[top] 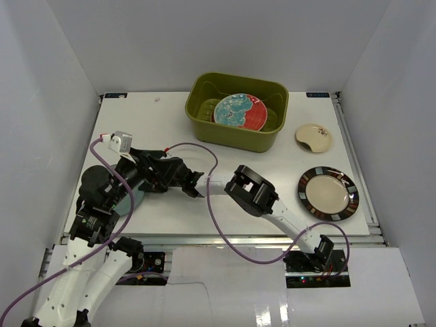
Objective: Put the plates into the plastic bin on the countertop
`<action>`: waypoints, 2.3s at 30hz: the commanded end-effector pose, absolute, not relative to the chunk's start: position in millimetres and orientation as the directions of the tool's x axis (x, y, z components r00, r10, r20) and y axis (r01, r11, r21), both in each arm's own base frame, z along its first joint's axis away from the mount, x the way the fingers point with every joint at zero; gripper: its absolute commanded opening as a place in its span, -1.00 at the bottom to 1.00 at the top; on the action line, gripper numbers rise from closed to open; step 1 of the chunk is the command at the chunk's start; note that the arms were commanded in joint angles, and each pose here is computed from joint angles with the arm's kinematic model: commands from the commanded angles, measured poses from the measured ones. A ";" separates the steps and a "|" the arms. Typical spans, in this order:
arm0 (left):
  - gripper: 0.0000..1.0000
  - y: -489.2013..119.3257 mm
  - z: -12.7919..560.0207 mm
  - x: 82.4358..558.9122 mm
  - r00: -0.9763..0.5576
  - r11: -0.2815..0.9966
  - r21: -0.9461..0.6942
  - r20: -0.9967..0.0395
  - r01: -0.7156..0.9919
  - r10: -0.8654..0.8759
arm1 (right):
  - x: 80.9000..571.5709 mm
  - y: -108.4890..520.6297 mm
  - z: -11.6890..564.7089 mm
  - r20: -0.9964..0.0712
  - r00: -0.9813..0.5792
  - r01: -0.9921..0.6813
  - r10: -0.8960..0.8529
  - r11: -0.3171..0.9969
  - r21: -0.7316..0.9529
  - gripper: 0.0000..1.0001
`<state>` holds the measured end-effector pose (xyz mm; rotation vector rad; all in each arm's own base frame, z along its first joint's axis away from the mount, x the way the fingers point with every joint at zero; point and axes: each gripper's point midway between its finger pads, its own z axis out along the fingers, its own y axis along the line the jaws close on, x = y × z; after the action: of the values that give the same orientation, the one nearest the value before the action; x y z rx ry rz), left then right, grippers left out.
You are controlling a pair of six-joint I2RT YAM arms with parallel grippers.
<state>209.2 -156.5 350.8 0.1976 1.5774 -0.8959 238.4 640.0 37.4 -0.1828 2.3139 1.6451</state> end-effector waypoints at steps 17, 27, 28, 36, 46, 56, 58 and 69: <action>0.96 -123.3 417.1 202.1 -0.064 0.768 -0.381 -0.910 0.514 -0.409 | 255.1 479.2 269.4 -0.586 -0.703 -0.567 0.403 0.179 0.804 -0.85; 0.96 -132.5 406.5 203.3 -0.119 0.735 -0.419 -0.897 0.533 -0.426 | 347.9 338.5 375.5 -0.659 -0.447 -0.628 0.606 0.312 0.713 -0.84; 0.96 -137.6 390.5 206.5 -0.165 0.721 -0.447 -0.888 0.529 -0.430 | 361.8 329.1 370.8 -0.662 -0.445 -0.600 0.603 0.348 0.721 -0.85; 0.96 -168.5 322.7 220.3 -0.392 0.633 -0.579 -0.815 0.514 -0.427 | 473.5 257.6 368.4 -0.718 -0.339 -0.468 0.608 0.554 0.689 -0.84; 0.96 -190.9 281.1 227.6 -0.533 0.560 -0.662 -0.743 0.498 -0.405 | 512.5 204.7 309.2 -0.693 -0.381 -0.318 0.612 0.617 0.720 -0.84; 0.96 -220.6 218.9 233.4 -0.672 0.551 -0.723 -0.653 0.416 -0.349 | 529.4 186.3 241.2 -0.706 -0.453 -0.168 0.544 0.726 0.667 -0.11; 0.96 -233.6 204.5 230.8 -0.701 0.561 -0.724 -0.637 0.401 -0.321 | 529.3 183.4 235.7 -0.718 -0.465 -0.154 0.518 0.752 0.642 0.26; 0.96 -319.6 167.0 218.4 -0.715 0.633 -0.621 -0.683 0.462 -0.148 | 536.5 161.7 251.2 -0.884 -0.406 -0.051 0.231 0.960 0.275 0.80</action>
<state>207.8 -301.4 150.6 0.2326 2.2065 -1.1199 525.0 168.9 208.4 0.2466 2.0521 0.5263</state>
